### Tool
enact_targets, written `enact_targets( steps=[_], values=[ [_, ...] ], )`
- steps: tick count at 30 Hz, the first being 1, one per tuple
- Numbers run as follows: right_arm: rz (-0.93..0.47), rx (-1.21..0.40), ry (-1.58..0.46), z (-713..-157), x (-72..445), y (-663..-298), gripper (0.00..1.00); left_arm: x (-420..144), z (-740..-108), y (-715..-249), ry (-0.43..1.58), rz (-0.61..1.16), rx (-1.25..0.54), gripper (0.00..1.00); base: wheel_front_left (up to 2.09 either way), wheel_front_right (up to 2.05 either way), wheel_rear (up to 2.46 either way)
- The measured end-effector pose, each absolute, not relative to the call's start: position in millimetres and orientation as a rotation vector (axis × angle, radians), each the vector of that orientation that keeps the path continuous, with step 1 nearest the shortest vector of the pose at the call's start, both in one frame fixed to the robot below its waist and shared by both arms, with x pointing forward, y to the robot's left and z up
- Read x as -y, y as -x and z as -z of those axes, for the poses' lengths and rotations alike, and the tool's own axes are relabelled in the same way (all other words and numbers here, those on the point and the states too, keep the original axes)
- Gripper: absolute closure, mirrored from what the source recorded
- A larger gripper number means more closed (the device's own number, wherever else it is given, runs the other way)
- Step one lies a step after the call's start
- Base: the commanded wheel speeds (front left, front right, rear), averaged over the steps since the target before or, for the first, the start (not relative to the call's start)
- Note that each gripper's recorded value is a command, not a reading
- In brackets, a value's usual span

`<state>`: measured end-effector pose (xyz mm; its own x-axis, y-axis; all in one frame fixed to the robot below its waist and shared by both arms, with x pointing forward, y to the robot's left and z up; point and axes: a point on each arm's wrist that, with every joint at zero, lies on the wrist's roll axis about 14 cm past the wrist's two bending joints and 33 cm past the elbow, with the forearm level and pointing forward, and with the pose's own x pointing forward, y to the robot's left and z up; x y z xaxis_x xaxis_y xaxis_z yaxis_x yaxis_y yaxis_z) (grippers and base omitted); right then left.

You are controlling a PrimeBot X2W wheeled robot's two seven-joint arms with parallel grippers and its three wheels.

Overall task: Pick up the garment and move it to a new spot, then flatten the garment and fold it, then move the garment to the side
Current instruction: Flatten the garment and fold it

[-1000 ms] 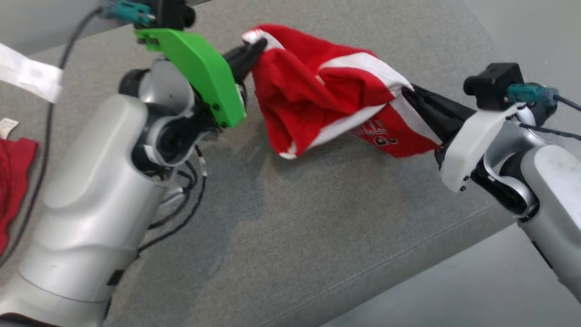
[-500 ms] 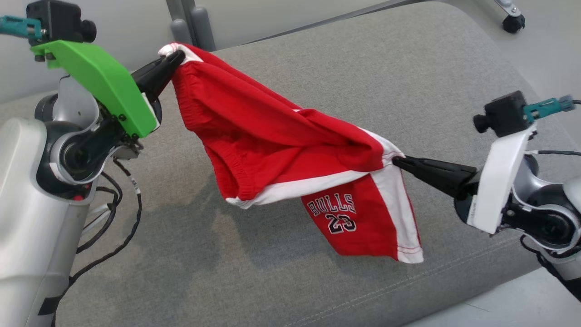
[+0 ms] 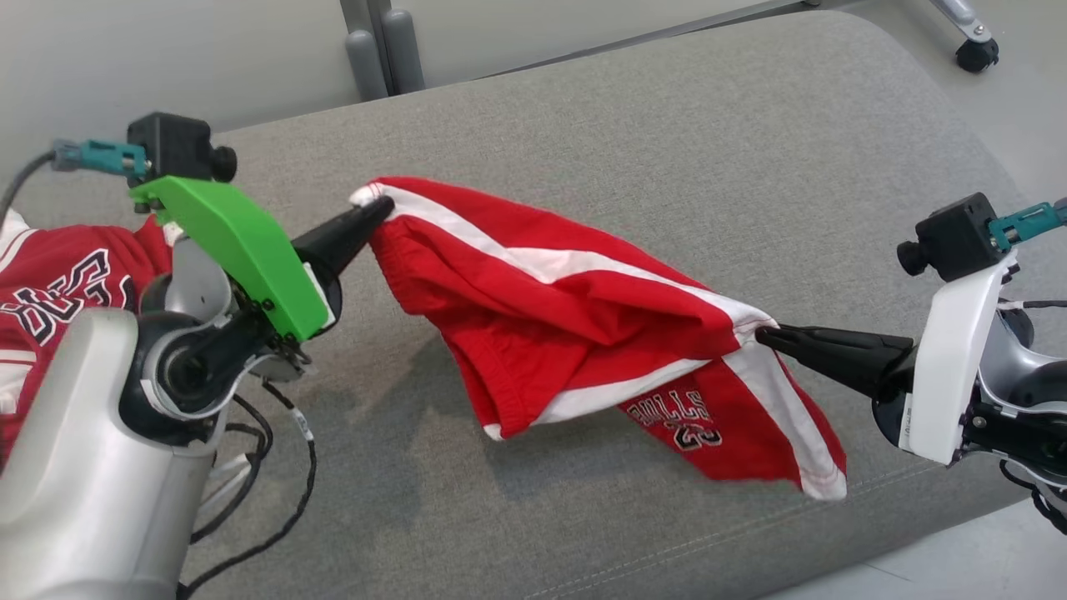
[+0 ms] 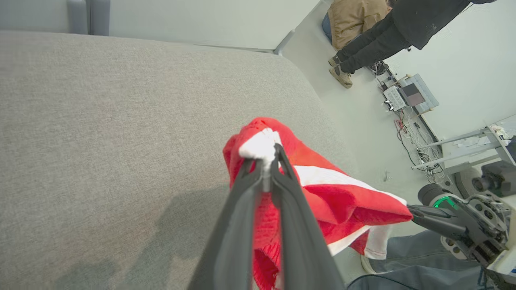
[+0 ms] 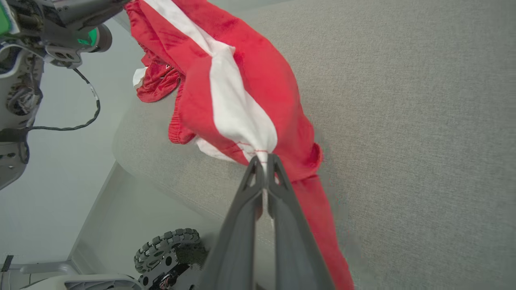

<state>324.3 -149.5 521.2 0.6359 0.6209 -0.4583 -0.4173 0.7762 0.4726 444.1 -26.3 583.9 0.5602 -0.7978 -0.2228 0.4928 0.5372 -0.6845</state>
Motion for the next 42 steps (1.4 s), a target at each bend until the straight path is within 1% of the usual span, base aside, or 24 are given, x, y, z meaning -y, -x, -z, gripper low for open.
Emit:
enact_targets(
  steps=[6,11,12,14,15,17,18,23,28,31,35,42],
  values=[
    [-0.592,-0.713,-0.231,-498.4,153.6,-324.3,1.0,31.5,-545.8,-431.6,0.677,0.807,-0.665,1.0,0.0,0.0,0.0],
    [-0.564,-0.775,-0.212,-474.7,156.7,-326.4,1.0,26.8,-531.9,-436.8,0.706,0.786,-0.686,1.0,0.0,0.0,0.0],
    [-0.556,-0.792,-0.221,-469.1,157.0,-324.8,0.98,25.1,-530.7,-437.8,0.713,0.78,-0.686,1.0,0.0,0.0,0.0],
    [-0.549,-0.825,-0.237,-457.7,155.1,-320.2,0.78,21.5,-525.1,-438.3,0.722,0.765,-0.694,1.0,0.0,0.0,0.0],
    [-0.547,-0.832,-0.241,-453.9,153.9,-318.9,0.64,20.5,-522.2,-438.1,0.722,0.76,-0.699,1.0,0.0,0.0,0.0],
    [-0.508,-0.796,-0.24,-451.4,157.9,-328.5,0.17,18.0,-516.9,-438.0,0.732,0.749,-0.709,1.0,0.0,0.0,0.0],
    [-0.49,-0.775,-0.242,-452.5,160.1,-333.5,0.0,16.5,-515.6,-438.5,0.735,0.744,-0.71,1.0,0.0,0.0,0.0],
    [-0.424,-0.671,-0.264,-462.4,168.7,-354.5,0.0,6.7,-511.1,-443.6,0.735,0.707,-0.698,1.0,0.0,0.0,0.0],
    [-0.404,-0.606,-0.299,-470.2,167.5,-361.3,0.0,-3.5,-510.8,-449.8,0.763,0.67,-0.682,1.0,0.0,0.0,0.0],
    [-0.392,-0.583,-0.329,-471.4,164.2,-359.5,0.0,-9.5,-510.5,-453.5,0.774,0.65,-0.673,1.0,0.0,0.0,0.0],
    [-0.394,-0.594,-0.393,-464.2,152.4,-344.8,0.0,-10.8,-509.9,-455.4,0.776,0.644,-0.668,1.0,0.0,0.0,0.0],
    [-0.454,-0.718,-0.482,-436.4,114.6,-297.8,0.0,-10.1,-510.4,-458.3,0.78,0.643,-0.661,1.0,0.0,0.0,0.0]
  ],
)
